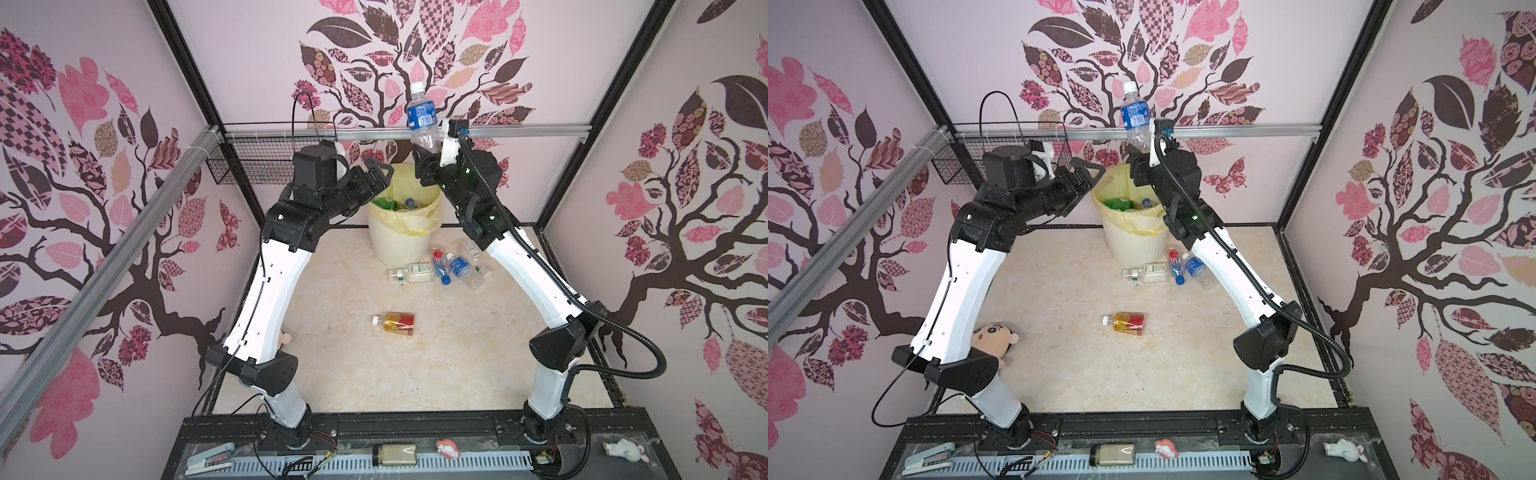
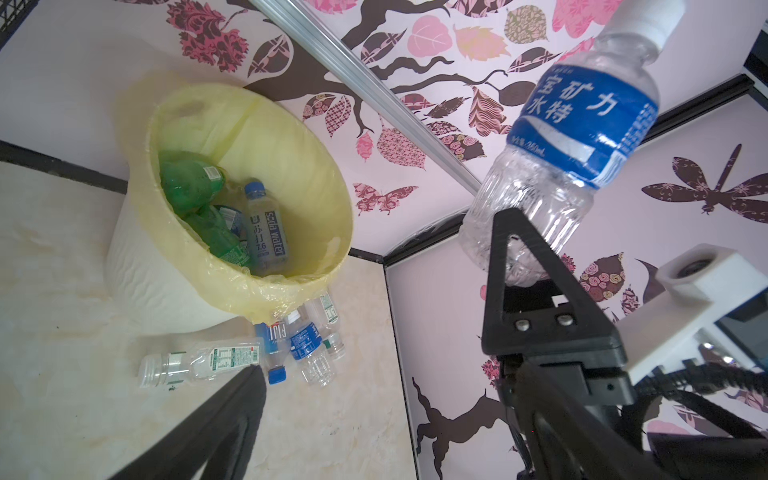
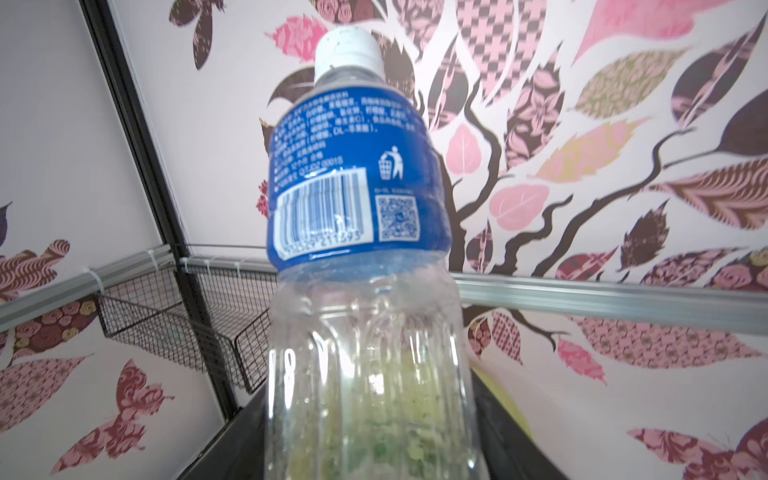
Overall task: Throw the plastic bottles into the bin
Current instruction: 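Lift both held bottles up over the bin, then open both grippers over the bin to drop the bottles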
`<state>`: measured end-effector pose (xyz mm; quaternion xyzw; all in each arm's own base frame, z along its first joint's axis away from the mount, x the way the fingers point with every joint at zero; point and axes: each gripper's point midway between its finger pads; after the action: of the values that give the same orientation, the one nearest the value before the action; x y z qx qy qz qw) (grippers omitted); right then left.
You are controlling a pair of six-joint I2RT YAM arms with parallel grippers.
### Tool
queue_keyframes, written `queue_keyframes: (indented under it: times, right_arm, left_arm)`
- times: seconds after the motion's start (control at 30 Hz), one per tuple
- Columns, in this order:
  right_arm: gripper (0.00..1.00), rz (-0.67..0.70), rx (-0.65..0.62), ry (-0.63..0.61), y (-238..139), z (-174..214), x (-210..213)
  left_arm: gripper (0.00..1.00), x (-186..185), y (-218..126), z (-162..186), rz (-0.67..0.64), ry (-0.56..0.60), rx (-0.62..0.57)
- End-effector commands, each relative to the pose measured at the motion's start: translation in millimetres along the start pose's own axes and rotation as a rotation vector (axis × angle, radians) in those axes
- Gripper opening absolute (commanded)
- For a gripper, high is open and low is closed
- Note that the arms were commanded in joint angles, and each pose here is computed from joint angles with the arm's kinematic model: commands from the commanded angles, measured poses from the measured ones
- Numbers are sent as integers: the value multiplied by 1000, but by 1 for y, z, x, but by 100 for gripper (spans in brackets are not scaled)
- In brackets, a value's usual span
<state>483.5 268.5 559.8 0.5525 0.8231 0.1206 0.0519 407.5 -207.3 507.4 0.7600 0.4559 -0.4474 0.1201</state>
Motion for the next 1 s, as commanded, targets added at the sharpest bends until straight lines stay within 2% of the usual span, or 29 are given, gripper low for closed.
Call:
queue_keyframes:
  times: [0.0,0.1,0.2,0.27,0.37,0.53,0.97]
  right_arm:
    - [62,35,-116,-15,7,-32,-6]
    - [64,33,-67,5,23,-7,-4]
    - [70,34,69,35,45,56,-2]
    - [76,45,178,47,55,102,-1]
    - [89,79,246,56,63,135,-7]
    - [100,112,235,104,63,126,-25]
    - [100,98,241,83,41,97,-26]
  left_arm:
    - [97,-35,-27,-17,115,79,-66]
    - [97,-38,-28,-15,127,89,-60]
    - [97,-34,-28,-13,112,100,-55]
    - [97,-31,-30,-12,99,109,-55]
    - [97,-26,-31,-9,80,119,-47]
    - [97,-19,-30,-4,65,111,-35]
    - [97,-3,-41,6,31,53,-43]
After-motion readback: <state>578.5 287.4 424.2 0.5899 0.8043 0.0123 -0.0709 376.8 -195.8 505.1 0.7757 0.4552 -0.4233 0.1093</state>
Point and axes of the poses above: each gripper's point midway between its finger pads, its own y axis out along the fingers, its own x axis along the line the jaws close on, z = x × y, and after that the axes turned 4 degrees about -y, right-handed
